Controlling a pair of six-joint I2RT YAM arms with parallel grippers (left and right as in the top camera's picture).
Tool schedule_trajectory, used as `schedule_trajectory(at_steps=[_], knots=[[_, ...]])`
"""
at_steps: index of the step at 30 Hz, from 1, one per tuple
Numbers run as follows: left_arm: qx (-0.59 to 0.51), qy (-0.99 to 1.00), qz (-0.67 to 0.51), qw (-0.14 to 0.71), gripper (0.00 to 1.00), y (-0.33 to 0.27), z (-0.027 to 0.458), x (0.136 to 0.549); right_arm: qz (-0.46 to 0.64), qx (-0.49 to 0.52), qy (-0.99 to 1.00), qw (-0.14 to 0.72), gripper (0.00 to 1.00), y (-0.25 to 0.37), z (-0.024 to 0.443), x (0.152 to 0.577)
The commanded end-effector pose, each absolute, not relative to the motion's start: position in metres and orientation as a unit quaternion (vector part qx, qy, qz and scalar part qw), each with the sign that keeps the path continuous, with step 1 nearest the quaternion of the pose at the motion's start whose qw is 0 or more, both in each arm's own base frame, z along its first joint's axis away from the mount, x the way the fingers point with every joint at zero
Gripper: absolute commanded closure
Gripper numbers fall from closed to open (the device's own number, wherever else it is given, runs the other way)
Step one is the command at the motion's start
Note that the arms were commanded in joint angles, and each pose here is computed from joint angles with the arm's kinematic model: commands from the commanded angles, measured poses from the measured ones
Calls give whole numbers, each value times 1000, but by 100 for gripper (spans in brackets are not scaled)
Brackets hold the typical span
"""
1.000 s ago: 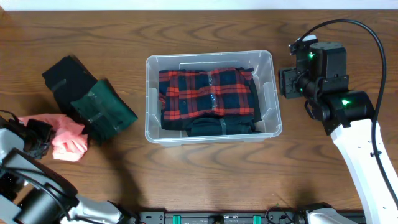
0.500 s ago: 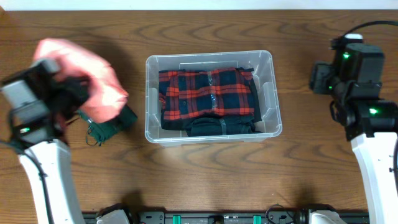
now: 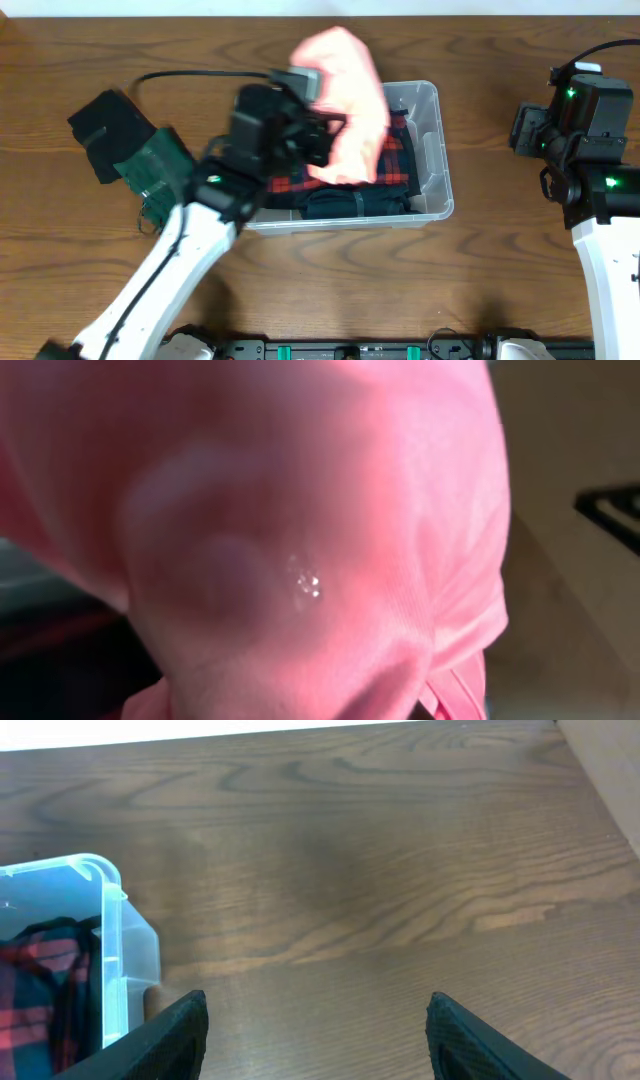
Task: Pack container
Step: 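Carry the pink shirt into the bin's right side and release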
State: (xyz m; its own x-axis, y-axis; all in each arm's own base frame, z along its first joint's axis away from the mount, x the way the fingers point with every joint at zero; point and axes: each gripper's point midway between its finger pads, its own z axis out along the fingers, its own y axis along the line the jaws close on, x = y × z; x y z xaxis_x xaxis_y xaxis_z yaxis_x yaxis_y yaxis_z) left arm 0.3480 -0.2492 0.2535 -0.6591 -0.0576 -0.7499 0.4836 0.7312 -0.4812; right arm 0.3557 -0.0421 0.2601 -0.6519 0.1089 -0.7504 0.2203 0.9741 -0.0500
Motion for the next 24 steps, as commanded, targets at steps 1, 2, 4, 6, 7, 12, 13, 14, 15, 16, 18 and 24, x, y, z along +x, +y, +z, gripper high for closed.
schedule_trajectory(at_steps=[1,2,4,6,7,12,13,14,15,16,18,24], knots=[[125,849,-348,376,94,-280,236,353,-66,99,904,411,32,-44,262,354],[131,853,-349,366,94,-289,226,353,-66,99,904,411,32,-44,262,354],[143,861,-348,343,94,-304,204,350,-65,99,904,411,32,-43,262,354],[153,866,-349,323,94,-316,185,347,-64,98,904,411,32,-43,262,354],[157,869,-349,315,94,-321,177,345,-64,98,904,411,32,-43,262,354],[171,880,-345,277,94,-338,140,339,-64,98,904,411,32,-43,262,354],[174,882,-347,268,94,-340,134,336,-64,98,904,411,32,-43,262,354],[180,881,-355,255,94,-344,129,331,-64,98,904,411,32,-43,262,354],[185,880,-362,244,91,-348,126,327,-64,98,904,411,33,-43,262,354],[189,879,-369,237,86,-350,125,324,-64,98,904,411,32,-43,262,354],[192,875,-376,237,54,-350,131,323,-64,98,904,410,32,-43,262,354],[160,865,-362,309,1,-301,194,352,-64,98,905,410,32,-43,262,354]])
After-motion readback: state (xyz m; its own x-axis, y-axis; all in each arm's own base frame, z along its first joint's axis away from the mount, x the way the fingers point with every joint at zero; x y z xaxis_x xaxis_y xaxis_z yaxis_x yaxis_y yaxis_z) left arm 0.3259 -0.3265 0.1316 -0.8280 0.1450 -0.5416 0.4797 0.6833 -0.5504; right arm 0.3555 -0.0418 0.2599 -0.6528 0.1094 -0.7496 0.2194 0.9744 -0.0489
